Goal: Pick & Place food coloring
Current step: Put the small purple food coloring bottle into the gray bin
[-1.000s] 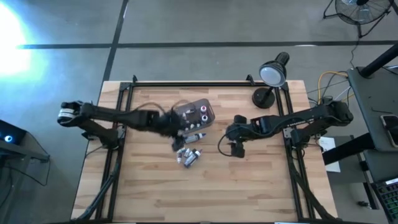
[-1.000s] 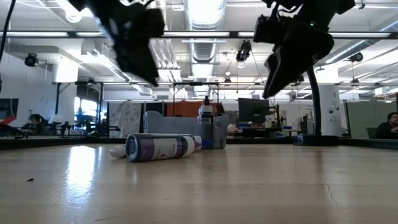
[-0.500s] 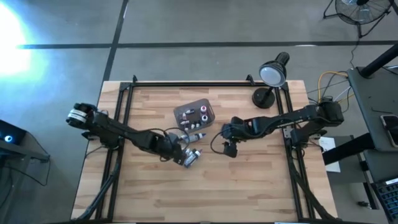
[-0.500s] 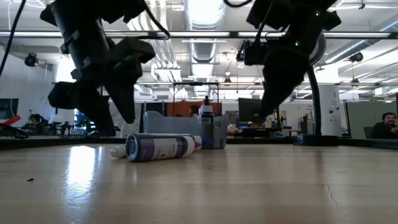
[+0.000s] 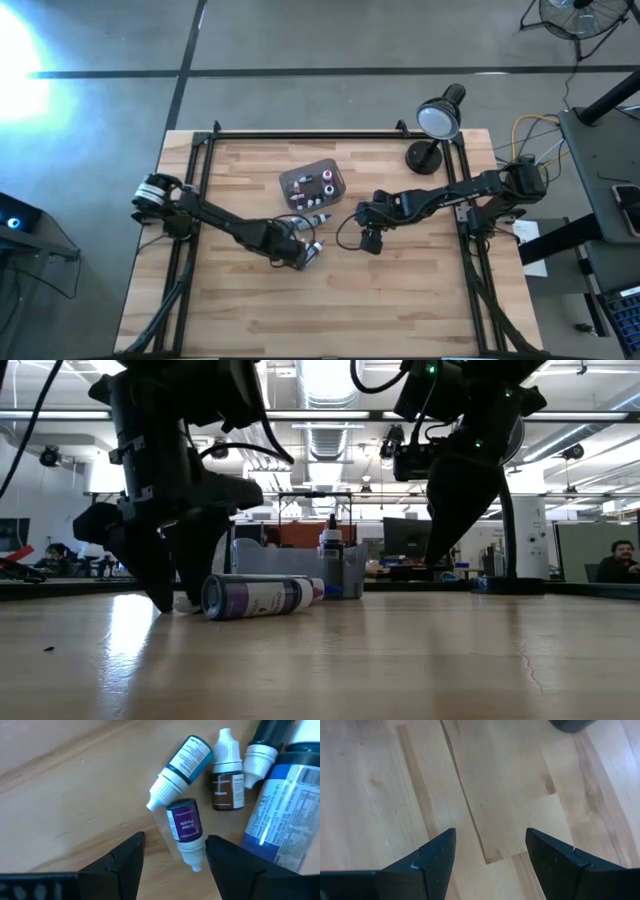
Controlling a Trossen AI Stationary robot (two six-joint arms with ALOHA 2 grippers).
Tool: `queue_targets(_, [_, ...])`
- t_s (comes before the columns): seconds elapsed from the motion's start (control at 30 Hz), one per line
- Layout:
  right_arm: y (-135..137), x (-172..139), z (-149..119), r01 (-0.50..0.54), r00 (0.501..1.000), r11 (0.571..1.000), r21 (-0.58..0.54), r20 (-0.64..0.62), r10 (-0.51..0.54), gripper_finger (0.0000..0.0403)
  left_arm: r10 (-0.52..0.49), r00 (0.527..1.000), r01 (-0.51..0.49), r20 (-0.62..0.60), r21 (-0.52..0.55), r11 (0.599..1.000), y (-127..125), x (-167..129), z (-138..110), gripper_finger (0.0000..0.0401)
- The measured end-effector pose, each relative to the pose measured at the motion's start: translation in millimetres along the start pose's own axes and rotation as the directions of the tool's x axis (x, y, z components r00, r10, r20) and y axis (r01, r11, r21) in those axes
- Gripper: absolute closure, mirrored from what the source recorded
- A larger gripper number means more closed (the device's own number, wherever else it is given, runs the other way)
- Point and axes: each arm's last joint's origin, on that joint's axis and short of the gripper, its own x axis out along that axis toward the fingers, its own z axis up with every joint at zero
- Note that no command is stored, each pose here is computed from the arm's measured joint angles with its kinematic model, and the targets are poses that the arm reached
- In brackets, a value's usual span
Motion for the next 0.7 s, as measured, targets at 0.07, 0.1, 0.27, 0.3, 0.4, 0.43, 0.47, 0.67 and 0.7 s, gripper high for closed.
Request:
queue_targets(0.07, [0, 0, 0, 0.000, 1.000, 1.000, -0.001, 0.000, 0.000, 0.0170, 0.001, 1.000, -0.001, -0.004, 0.000, 1.000, 1, 0, 0, 0.0222])
queue_targets(0.1, [0, 0, 0, 0.001, 1.000, 1.000, -0.002, 0.001, -0.001, 0.0170, 0.002, 1.000, -0.002, -0.005, 0.000, 1.000, 2, -1, 0, 0.0230])
queue_targets(0.27, [0, 0, 0, 0.002, 1.000, 1.000, -0.004, 0.003, -0.002, 0.0170, 0.009, 1.000, -0.009, -0.005, 0.006, 1.000, 3, -1, 0, 0.0288])
queue_targets(0.3, [0, 0, 0, 0.002, 1.000, 1.000, -0.004, 0.003, -0.002, 0.0170, 0.010, 1.000, -0.010, -0.005, 0.011, 1.000, 3, -1, 0, 0.0300])
queue_targets(0.4, [-1, 0, 0, 0.008, 1.000, 1.000, -0.002, 0.004, -0.007, 0.0170, 0.015, 1.000, -0.015, -0.006, 0.032, 0.999, 3, -1, 0, 0.0329])
queue_targets(0.43, [-1, 0, 0, 0.008, 1.000, 1.000, 0.000, 0.004, -0.008, 0.0170, 0.018, 1.000, -0.018, -0.006, 0.038, 0.999, 4, -1, 0, 0.0336])
queue_targets(0.47, [-1, 0, 0, 0.008, 1.000, 1.000, 0.002, 0.003, -0.008, 0.0170, 0.024, 1.000, -0.024, -0.006, 0.048, 0.999, 4, -2, 0, 0.0343])
queue_targets(0.67, [-1, -2, 1, 0.006, 1.000, 0.999, 0.037, 0.012, -0.006, 0.0175, 0.035, 0.999, -0.037, 0.038, 0.061, 0.997, 18, -41, 3, 0.0357])
queue_targets(0.7, [-1, -4, 1, 0.003, 1.000, 0.999, 0.039, 0.021, -0.004, 0.0176, 0.020, 0.997, -0.024, 0.068, 0.059, 0.998, 21, -51, 4, 0.0356])
